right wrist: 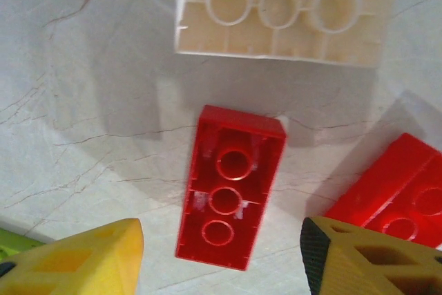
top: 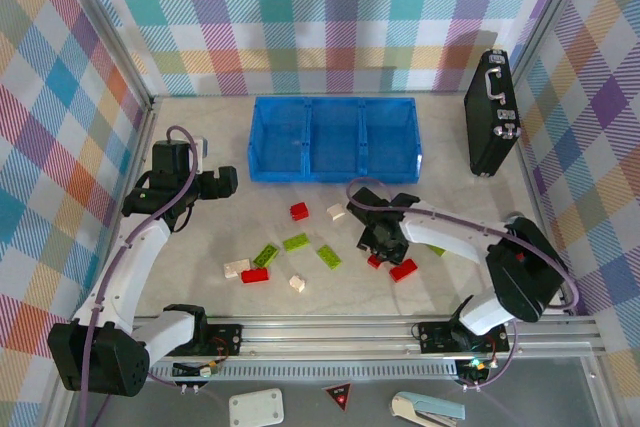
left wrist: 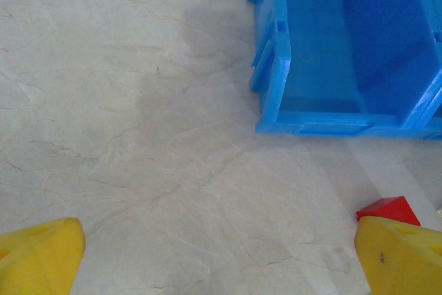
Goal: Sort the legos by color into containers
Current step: Pick up the lego from the bottom-center of the table.
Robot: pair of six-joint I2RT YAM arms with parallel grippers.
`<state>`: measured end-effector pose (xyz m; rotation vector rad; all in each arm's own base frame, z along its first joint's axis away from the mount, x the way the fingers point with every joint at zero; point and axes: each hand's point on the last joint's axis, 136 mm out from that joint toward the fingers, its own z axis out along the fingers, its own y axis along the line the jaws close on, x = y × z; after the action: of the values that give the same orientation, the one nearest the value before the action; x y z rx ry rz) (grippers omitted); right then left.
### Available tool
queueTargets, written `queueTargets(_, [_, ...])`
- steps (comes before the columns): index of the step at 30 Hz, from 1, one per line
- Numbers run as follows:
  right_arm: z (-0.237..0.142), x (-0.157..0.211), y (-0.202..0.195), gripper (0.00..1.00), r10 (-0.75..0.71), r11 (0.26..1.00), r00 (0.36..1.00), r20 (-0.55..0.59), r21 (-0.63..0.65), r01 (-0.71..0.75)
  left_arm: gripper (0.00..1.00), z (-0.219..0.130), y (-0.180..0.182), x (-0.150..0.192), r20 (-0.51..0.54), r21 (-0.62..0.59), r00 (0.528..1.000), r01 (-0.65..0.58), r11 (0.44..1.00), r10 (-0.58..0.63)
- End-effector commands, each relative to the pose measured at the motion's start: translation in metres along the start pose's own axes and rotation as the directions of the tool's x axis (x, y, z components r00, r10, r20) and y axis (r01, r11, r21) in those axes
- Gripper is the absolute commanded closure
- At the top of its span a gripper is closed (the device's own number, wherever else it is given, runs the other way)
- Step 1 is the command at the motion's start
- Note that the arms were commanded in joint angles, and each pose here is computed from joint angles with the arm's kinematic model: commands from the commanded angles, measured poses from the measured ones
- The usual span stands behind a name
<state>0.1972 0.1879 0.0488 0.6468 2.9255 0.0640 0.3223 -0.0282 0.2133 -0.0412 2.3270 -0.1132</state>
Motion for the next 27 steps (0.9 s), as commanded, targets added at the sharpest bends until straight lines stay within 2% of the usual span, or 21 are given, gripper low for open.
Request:
queueTargets(1, [0.001, 0.001, -0.004, 0.39, 0.023, 0.998, 1.0, 0.014, 0.059, -0.023, 0.0, 0.0, 0.004, 0.0, 0.003, -0.015, 1.0, -0.011, 1.0, 0.011])
queueTargets(27, [0.027, 0.01, -0.013, 0.57, 0.018, 0.992, 1.0, -0.002, 0.126, -0.017, 0.0, 0.008, 0.003, 0.006, -0.036, -0.007, 0.999, -0.016, 1.0, 0.016])
